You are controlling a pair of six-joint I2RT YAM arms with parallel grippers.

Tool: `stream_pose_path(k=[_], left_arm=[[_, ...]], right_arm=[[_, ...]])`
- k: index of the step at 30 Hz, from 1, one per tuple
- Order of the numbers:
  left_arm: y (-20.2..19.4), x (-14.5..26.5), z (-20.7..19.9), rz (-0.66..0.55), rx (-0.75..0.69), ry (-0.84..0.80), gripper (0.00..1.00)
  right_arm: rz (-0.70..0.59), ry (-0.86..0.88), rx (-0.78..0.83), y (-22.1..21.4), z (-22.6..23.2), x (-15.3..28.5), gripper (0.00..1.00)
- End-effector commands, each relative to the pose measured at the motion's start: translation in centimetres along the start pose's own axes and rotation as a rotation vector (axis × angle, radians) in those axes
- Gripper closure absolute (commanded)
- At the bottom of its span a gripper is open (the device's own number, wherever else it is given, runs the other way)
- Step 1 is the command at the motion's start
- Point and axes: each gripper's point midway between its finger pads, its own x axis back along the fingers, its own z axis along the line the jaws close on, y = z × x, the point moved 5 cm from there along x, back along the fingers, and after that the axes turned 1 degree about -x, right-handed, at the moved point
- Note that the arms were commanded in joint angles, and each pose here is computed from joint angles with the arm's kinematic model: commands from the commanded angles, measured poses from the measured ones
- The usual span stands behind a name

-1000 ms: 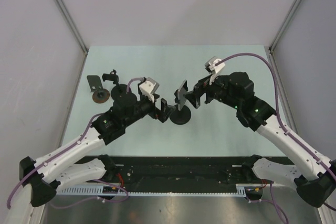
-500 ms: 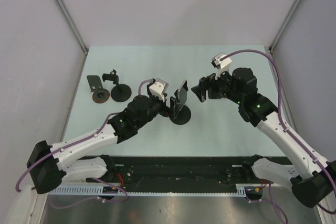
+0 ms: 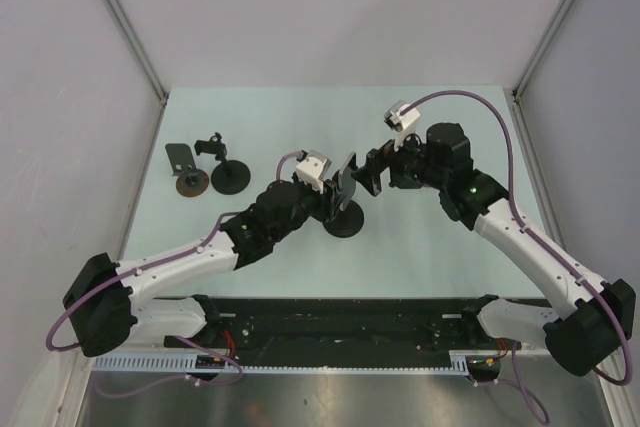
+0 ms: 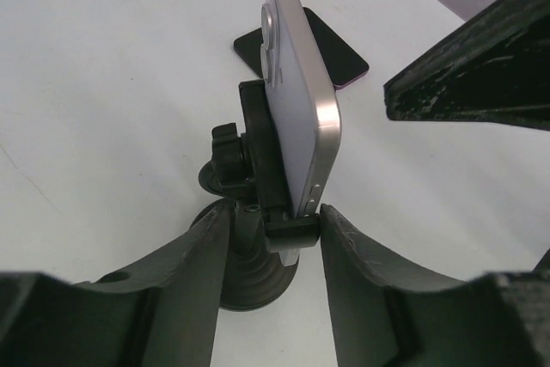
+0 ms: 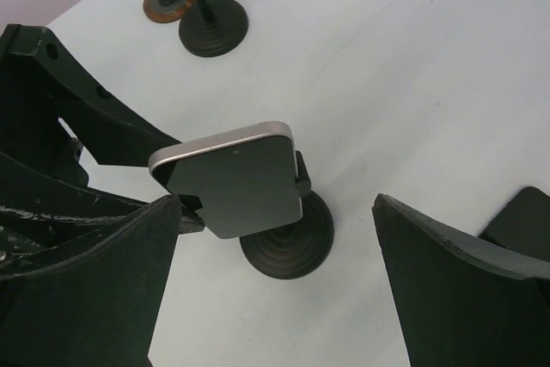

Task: Remove the phone from the phone stand

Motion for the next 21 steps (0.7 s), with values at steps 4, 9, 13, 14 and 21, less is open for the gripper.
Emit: stream_pose_path(k=[4,9,13,14,21], left_arm=[[0.4,0.0,-0.4,-0.039,0.011,-0.023,0.64],[0.2,0.1,-0.5,-0.033,0.012,-0.038,0.78],[0.2,0.1,-0.6,-0.034,0.009,-0.046,0.83],[0.2,0.1,-0.6,-0.033,0.009,-0.047,0.85],[0.4,0.3,-0.8,-0.041,0.009,-0.058,0.89]], right_arm=[[-0.089,0.120,0.058,2.2,1.6,-1.3,0.00],[-0.112,0.152,0.068,2.5,2.2,-2.1,0.00],[-0.108,0.160,0.068,2.2,2.6,-3.0,0.00],[-0.103,0.164,0.069,2.1,2.8,-3.1,0.00],[-0.096,0.128,0.078,1.5,2.6,-4.7,0.00]])
